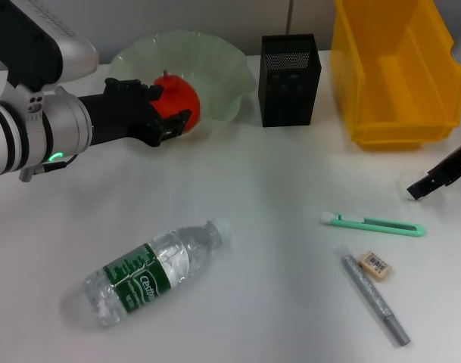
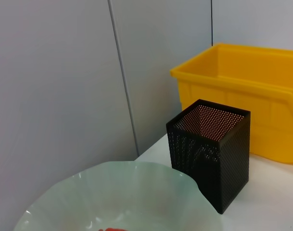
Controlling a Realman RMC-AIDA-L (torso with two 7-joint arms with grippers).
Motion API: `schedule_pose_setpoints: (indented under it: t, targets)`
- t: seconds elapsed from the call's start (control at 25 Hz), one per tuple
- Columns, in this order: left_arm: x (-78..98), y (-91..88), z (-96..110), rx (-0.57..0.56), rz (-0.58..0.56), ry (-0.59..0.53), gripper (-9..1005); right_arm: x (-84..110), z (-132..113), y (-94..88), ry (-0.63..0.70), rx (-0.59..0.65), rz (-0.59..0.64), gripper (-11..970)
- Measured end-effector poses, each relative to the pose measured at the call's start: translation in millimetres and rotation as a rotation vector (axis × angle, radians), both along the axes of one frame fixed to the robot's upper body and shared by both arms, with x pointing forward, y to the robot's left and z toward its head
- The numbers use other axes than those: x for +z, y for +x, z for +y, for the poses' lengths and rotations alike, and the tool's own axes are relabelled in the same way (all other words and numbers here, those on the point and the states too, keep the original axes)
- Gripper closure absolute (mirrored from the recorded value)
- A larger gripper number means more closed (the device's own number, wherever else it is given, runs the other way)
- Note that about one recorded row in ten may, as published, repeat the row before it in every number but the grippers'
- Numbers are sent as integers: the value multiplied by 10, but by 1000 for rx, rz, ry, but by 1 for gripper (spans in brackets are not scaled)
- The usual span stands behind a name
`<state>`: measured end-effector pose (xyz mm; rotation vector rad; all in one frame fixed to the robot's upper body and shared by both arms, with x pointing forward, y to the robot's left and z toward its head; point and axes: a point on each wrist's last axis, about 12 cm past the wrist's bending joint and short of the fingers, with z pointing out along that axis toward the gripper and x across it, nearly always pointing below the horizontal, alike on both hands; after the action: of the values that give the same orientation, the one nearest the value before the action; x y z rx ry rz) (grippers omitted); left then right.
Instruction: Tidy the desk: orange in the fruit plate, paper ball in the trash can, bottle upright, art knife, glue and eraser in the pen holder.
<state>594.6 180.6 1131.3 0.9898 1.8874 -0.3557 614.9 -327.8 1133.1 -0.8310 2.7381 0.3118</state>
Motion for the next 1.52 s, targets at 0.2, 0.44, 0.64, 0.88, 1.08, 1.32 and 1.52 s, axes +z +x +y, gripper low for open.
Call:
schedule_pose_setpoints:
  t: [0.2, 0.44, 0.64, 0.88, 1.08, 1.32, 1.52]
  targets:
    - [-4, 0, 2, -1, -1, 2, 419, -1, 3, 1, 0, 2, 0, 342]
    - [-21, -1, 9, 2, 5, 3, 419, -13, -13, -4, -2, -5, -2, 530]
    - [-24, -2, 10, 2, 5, 3, 418, -24, -21, -12, -2, -11, -1, 594]
    - [-27, -4, 13, 3, 6, 3, 418, -51, -2, -41, 3, -13, -1, 654]
    - [-32, -7, 21, 6, 8, 3, 418, -11, 40, -63, -2, -6, -39, 660]
    - [-37, -9, 38, 12, 10, 1, 418, 92, 106, -99, 6, 11, -62, 666]
    - [-33, -5, 50, 16, 9, 0, 418, 296, 221, -152, 44, 43, -88, 671]
